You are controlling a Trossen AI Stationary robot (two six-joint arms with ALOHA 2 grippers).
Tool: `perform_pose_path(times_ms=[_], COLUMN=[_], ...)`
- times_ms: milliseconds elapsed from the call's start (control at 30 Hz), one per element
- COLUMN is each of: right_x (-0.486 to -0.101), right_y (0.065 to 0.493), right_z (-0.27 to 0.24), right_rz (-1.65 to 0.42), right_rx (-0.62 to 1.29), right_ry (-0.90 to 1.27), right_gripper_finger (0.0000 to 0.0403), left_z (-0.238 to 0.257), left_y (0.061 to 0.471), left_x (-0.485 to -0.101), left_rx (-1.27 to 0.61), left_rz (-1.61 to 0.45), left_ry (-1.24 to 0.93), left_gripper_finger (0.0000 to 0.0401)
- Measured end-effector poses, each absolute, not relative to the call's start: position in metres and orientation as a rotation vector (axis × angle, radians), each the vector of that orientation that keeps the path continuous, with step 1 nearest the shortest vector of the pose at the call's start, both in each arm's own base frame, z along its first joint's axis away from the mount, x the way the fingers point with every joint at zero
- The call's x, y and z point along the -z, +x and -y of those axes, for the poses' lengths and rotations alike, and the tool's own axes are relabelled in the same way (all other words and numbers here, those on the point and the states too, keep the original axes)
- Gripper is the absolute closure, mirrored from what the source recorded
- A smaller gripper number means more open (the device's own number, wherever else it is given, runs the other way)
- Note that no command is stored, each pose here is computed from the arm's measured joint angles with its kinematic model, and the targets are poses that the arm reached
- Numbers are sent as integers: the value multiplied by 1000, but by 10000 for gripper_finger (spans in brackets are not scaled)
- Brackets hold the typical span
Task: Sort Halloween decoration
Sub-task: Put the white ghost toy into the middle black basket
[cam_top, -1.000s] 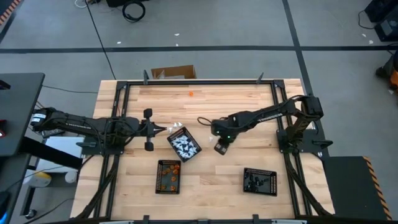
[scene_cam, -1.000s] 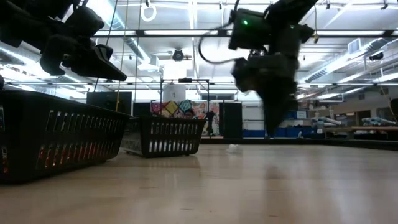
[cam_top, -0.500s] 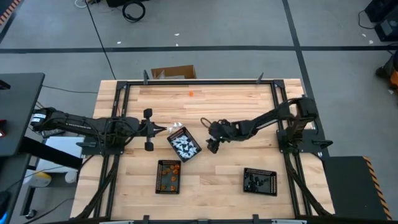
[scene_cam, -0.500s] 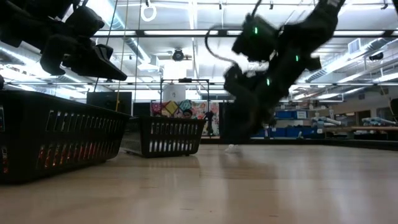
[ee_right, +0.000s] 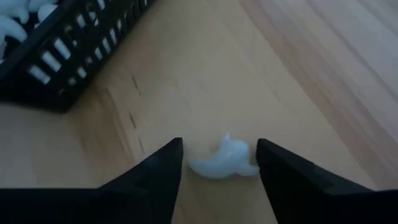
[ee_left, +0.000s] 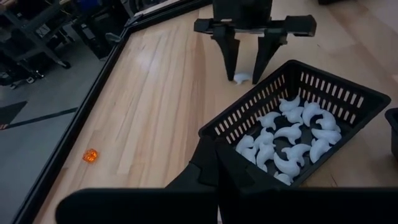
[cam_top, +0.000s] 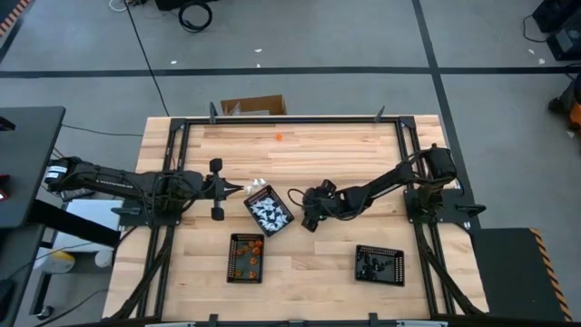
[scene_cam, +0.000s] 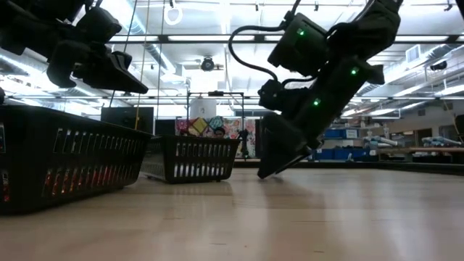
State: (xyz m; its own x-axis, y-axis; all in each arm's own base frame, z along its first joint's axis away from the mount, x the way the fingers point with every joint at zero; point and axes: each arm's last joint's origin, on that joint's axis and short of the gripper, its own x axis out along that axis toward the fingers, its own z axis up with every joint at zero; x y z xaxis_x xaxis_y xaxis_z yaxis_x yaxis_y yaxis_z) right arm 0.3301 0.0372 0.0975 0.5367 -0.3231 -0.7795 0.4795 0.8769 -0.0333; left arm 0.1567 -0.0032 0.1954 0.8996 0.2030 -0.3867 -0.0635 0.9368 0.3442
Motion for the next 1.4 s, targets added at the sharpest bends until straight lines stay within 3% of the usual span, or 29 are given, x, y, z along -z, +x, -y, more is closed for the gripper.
perform_pose_path(times_ms=[433, 967, 1267, 1400], right_x=[-96, -134, -174, -162], right_y=[327, 323, 337, 330], right_z=[-40, -41, -52, -39], right_rz=[-887, -806, -533, -667], right_rx=[497, 437, 239, 329], right_ry=[163, 100, 106, 153], right_gripper_finger=[310, 395, 393, 391], left_z=[3, 3, 3, 3], left_y=[156, 156, 157, 157], left_x=[-195, -195, -196, -196], left_rx=[-140, -141, -145, -150], left_rz=[-438, -438, -430, -426], left_ry=[331, 331, 331, 325], left_gripper_finger=[401, 401, 401, 401])
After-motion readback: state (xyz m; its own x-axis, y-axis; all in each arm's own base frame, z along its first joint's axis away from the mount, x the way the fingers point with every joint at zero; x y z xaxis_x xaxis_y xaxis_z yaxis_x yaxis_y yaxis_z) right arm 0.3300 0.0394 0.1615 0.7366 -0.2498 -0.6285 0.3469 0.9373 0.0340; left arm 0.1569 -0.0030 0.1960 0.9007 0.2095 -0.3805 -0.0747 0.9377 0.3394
